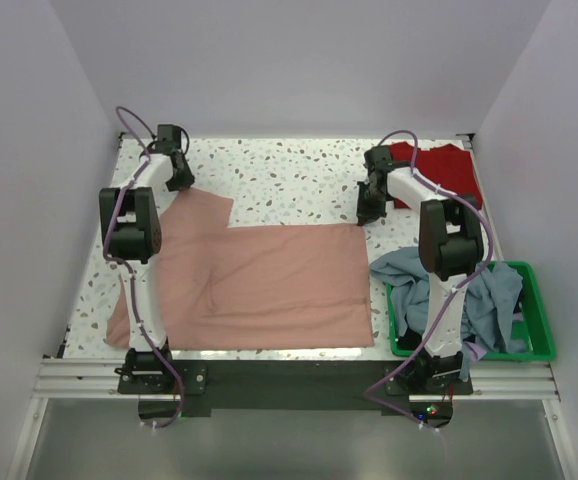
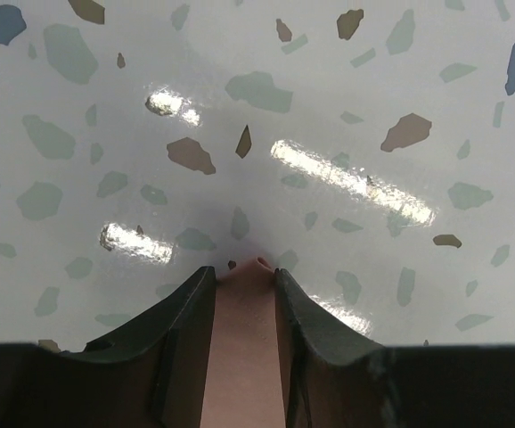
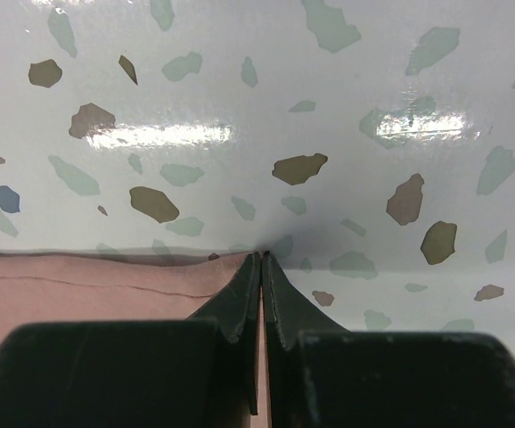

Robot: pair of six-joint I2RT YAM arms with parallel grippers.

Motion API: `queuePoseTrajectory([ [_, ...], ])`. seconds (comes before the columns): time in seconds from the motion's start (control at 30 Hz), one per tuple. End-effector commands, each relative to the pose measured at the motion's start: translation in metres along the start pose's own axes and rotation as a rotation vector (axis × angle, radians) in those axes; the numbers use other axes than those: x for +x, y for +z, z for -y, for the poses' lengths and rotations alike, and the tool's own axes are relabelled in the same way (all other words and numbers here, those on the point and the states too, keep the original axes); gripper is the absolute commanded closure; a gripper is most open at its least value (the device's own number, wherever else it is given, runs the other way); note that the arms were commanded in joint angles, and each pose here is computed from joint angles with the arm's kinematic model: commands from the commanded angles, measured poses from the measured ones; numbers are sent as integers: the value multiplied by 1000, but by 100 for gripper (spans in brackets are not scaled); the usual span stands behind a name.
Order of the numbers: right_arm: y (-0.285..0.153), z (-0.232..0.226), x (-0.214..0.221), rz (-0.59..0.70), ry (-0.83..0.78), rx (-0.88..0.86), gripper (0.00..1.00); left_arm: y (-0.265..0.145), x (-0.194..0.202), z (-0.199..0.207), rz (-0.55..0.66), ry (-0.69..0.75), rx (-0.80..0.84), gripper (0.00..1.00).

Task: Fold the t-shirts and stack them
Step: Fold the tshirt

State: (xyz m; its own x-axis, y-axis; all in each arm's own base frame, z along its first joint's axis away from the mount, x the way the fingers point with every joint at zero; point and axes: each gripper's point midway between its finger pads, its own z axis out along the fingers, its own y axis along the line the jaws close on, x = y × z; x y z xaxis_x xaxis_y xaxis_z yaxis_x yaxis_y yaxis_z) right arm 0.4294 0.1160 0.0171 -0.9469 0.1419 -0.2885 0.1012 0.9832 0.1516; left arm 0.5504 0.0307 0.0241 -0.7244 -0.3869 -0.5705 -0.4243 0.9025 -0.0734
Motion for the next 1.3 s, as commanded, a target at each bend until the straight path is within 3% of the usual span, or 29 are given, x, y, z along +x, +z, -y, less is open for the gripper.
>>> queuePoseTrajectory([
  [0.0, 12, 8, 25, -84, 2, 18, 100, 1, -18, -6, 38, -6, -16, 63],
  [0.5, 14, 7, 26, -93, -1, 16, 100, 14, -5, -5, -1, 5, 4, 76],
  [0.67, 15, 6, 26, -96, 0, 14, 100, 17, -4, 3, -7, 25, 47, 84],
  [0.8, 14, 4, 26, -98, 3, 7, 100, 17, -3, 10, -15, 33, 95, 100],
  [1.27, -13, 7, -9, -23, 50, 47, 100, -5, -54, 27, 101, -44, 228, 100],
])
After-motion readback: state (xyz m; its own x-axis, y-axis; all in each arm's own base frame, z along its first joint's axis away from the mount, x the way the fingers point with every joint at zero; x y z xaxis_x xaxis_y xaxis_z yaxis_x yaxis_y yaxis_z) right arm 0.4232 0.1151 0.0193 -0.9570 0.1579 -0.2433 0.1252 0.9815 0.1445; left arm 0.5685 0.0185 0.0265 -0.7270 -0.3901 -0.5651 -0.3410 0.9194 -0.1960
